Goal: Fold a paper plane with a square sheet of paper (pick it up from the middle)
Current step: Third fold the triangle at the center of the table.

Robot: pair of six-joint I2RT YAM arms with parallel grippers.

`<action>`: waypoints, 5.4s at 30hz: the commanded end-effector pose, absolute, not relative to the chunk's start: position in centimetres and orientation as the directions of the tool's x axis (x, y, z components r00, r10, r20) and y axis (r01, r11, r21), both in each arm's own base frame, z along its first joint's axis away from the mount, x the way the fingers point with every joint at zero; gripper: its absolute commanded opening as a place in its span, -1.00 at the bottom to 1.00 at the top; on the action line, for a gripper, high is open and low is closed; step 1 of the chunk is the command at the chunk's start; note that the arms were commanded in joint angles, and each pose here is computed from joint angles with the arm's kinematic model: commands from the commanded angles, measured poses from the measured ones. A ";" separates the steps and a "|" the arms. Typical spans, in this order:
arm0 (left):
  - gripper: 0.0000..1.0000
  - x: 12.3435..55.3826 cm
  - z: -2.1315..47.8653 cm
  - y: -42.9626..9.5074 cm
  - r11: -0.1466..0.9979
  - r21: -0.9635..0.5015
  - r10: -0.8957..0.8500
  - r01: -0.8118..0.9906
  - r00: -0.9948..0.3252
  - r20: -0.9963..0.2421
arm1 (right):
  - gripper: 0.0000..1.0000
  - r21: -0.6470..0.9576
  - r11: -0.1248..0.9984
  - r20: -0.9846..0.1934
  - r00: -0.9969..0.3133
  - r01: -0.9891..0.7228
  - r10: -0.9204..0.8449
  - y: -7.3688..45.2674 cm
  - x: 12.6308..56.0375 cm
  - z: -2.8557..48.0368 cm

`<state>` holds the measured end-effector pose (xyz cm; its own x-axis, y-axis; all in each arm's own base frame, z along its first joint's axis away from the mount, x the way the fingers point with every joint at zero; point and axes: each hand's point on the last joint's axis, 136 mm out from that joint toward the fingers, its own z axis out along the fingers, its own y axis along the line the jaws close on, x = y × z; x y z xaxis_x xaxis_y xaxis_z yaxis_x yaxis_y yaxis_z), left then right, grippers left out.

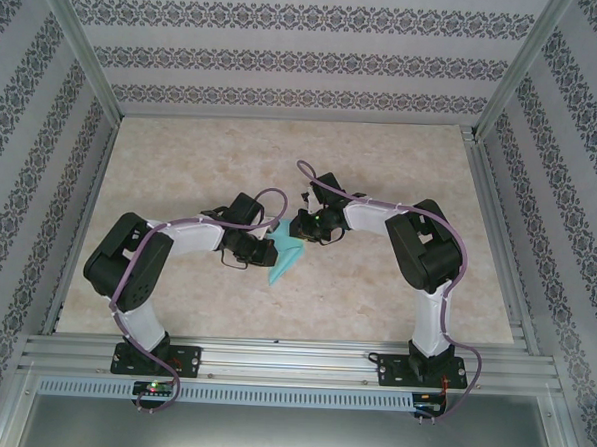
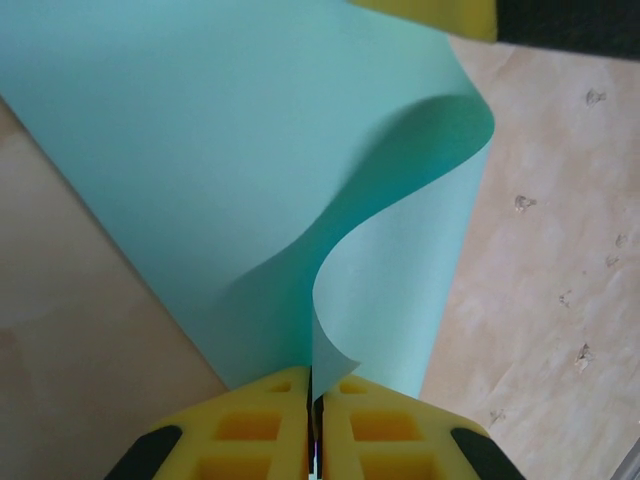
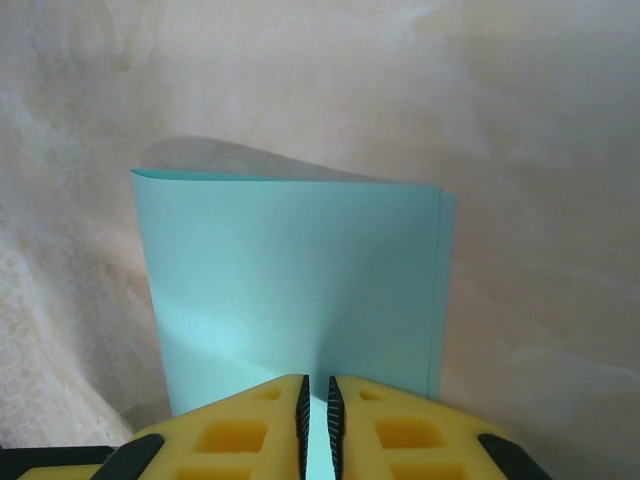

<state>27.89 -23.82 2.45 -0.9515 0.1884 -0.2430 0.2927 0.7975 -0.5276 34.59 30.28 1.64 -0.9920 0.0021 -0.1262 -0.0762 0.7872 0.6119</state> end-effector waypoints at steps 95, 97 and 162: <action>-0.81 28.0 -0.3 -23.1 0.818 -0.495 0.225 0.293 -0.955 -0.193 | -0.84 0.773 0.634 -0.077 -0.986 0.034 0.146 35.0 21.7 0.4; -0.81 28.0 -0.4 -23.1 0.819 -0.493 0.225 0.292 -0.955 -0.192 | -0.83 0.765 0.643 -0.073 -0.987 0.038 0.146 34.7 21.5 0.2; -0.82 27.7 -0.3 -22.8 0.823 -0.483 0.243 0.300 -0.953 -0.179 | -0.80 0.736 0.676 -0.140 -0.970 0.032 0.197 30.4 27.8 2.8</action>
